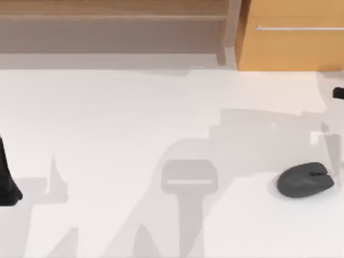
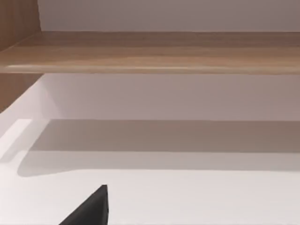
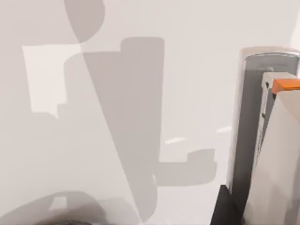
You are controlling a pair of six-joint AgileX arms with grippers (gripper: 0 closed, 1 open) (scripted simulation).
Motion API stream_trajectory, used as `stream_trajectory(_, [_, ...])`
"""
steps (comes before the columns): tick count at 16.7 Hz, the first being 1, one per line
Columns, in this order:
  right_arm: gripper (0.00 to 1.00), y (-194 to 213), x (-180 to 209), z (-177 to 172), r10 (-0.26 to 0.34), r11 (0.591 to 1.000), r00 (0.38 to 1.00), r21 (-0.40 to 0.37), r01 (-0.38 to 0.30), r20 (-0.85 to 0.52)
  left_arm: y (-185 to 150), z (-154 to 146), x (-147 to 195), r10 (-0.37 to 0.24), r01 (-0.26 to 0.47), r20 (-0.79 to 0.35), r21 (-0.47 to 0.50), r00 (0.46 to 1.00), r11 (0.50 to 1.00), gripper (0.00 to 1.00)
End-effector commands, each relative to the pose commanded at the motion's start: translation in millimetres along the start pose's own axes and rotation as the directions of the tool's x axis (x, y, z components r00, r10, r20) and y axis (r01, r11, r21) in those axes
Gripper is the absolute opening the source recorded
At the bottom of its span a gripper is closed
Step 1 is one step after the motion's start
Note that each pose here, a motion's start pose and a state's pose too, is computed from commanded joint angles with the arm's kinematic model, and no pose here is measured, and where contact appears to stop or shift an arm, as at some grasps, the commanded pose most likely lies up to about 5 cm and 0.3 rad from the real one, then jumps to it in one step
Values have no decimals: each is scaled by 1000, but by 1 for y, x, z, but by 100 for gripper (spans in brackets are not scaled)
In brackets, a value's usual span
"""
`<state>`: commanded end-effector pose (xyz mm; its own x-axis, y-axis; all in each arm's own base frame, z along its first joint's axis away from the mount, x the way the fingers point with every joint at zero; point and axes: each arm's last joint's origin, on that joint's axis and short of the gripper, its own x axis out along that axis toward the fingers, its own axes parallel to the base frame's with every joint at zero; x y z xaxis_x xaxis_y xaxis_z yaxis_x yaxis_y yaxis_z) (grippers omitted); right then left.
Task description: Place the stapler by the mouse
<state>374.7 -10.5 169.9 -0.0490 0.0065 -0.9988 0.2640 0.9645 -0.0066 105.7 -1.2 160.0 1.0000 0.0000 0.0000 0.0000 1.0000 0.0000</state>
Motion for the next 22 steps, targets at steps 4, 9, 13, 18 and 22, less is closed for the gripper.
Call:
stream_trajectory(4, [0, 65, -2, 36, 3, 991, 1000, -133, -1, 20, 0, 0, 0, 0, 0, 0, 0, 1000, 1000, 100])
stream_trajectory(9, [0, 122, -1, 47, 11, 970, 999, -243, 0, 47, 0, 0, 0, 0, 0, 0, 0, 1000, 1000, 100])
stream_trajectory(13, [0, 127, 0, 48, 12, 967, 999, -253, 1, 49, 0, 0, 0, 0, 0, 0, 0, 1000, 1000, 100])
stream_trajectory(18, [0, 126, 2, 48, 10, 969, 999, -249, 1, 46, 0, 0, 0, 0, 0, 0, 0, 1000, 1000, 100])
stream_trajectory(22, [0, 133, 12, 45, -8, 962, 1000, -272, 15, 26, 0, 0, 0, 0, 0, 0, 0, 1000, 1000, 100])
